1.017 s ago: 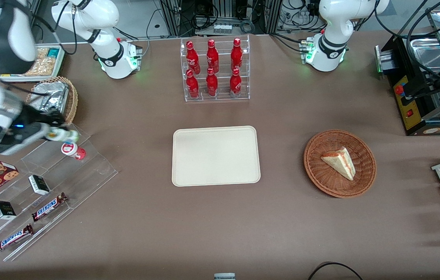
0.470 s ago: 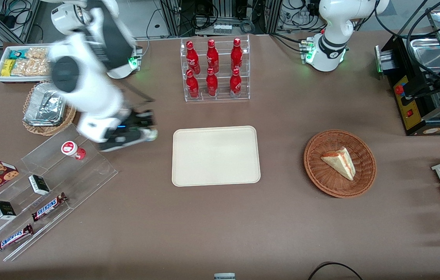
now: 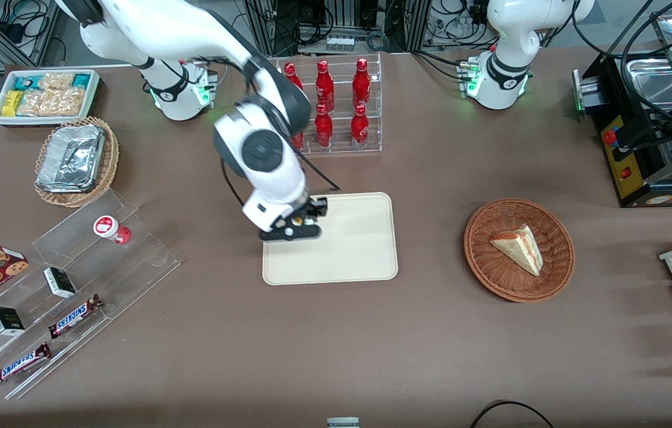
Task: Place green gum on tray
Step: 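Carry the held gum jar over to the beige tray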
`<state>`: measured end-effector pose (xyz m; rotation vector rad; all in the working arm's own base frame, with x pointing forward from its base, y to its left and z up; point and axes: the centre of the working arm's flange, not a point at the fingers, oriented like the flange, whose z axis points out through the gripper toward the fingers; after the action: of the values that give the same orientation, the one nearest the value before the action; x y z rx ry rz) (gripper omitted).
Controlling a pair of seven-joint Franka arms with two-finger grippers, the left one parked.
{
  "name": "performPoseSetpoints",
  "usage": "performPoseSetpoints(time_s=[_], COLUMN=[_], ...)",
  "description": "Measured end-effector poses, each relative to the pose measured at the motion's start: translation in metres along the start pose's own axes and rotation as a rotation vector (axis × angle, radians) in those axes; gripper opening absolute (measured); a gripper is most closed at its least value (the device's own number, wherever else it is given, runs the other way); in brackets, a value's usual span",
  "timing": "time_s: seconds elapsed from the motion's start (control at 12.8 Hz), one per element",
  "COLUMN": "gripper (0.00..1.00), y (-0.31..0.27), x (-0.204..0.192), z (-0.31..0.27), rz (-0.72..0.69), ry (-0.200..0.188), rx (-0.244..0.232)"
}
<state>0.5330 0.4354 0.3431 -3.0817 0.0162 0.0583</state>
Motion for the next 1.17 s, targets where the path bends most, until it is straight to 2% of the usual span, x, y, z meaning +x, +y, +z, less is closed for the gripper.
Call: performPoseSetpoints(time_s=[0.23,0.55,0.86,1.02,1.17], gripper=[0.59,0.59,0.59,0.59,0.75], y=[-0.017,-0.029,-0.04,-0.041,-0.04], x=[-0.005,-0.013,-0.023,-0.024,-0.023], z=[0.048,0.076,0.102,0.106,0.106], rz=[0.034,0.048,0.063,0.066,0.07], ry=[0.002,0.014,0.045,0.049,0.05], rx=[-0.004,0.004,-0.029,-0.035,-0.036])
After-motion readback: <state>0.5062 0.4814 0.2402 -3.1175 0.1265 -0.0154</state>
